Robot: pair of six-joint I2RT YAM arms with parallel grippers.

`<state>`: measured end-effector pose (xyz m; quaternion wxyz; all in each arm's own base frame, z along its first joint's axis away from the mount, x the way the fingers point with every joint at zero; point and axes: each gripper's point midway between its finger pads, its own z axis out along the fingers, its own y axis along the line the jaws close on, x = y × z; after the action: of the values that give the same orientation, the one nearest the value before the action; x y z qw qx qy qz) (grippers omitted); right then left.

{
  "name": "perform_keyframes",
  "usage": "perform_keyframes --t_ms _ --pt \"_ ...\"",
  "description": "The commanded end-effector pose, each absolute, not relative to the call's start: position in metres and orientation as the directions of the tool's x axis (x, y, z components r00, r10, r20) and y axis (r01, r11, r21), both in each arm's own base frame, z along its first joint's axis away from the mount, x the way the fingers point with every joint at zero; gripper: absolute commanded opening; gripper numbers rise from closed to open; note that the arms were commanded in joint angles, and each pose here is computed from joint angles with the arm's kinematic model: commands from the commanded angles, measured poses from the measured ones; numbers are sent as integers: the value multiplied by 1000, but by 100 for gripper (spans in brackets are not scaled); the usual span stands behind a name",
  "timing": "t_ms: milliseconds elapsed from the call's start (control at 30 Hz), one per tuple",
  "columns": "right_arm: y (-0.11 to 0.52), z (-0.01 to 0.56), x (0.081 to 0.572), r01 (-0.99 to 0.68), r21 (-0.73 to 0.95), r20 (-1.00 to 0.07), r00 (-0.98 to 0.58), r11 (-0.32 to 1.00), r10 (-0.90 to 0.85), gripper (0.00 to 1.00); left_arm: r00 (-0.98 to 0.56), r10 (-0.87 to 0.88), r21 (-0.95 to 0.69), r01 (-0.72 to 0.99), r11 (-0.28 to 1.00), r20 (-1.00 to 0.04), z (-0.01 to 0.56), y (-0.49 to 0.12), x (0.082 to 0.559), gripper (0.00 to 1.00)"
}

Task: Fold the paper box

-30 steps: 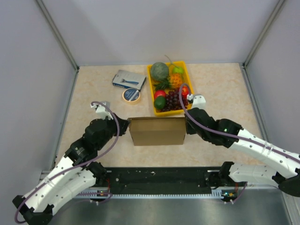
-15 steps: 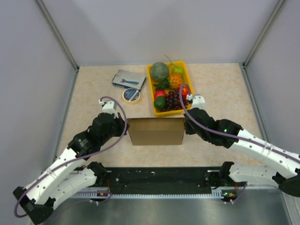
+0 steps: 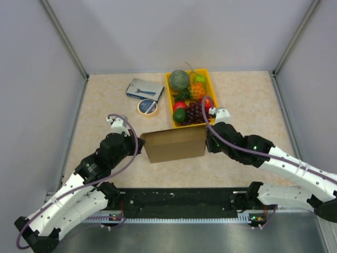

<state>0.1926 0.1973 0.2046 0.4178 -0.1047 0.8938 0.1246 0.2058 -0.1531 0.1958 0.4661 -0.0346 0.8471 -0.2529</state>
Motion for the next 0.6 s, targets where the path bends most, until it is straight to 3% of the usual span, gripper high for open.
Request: perform_keyframes --t_ms 0,100,333,433,567 --pt "204 242 198 -340 127 -821 -563 932 -94 29 -674 -213 -377 104 920 -707 146 -140 190 0" --pt "206 257 203 -342 123 -834 -545 932 -90 38 -675 -202 -369 111 923 -709 145 -140 191 0" --pt "217 323 215 -335 279 -859 -505 900 79 46 -677 -204 -372 111 921 -707 146 -141 191 0" --pt "241 342 228 -355 386 -837 -522 851 162 45 -675 -202 -370 113 922 -710 146 -141 191 0" --pt "280 346 237 -372 545 -755 -608 751 246 37 -673 -204 -373 114 921 -710 149 -142 192 0"
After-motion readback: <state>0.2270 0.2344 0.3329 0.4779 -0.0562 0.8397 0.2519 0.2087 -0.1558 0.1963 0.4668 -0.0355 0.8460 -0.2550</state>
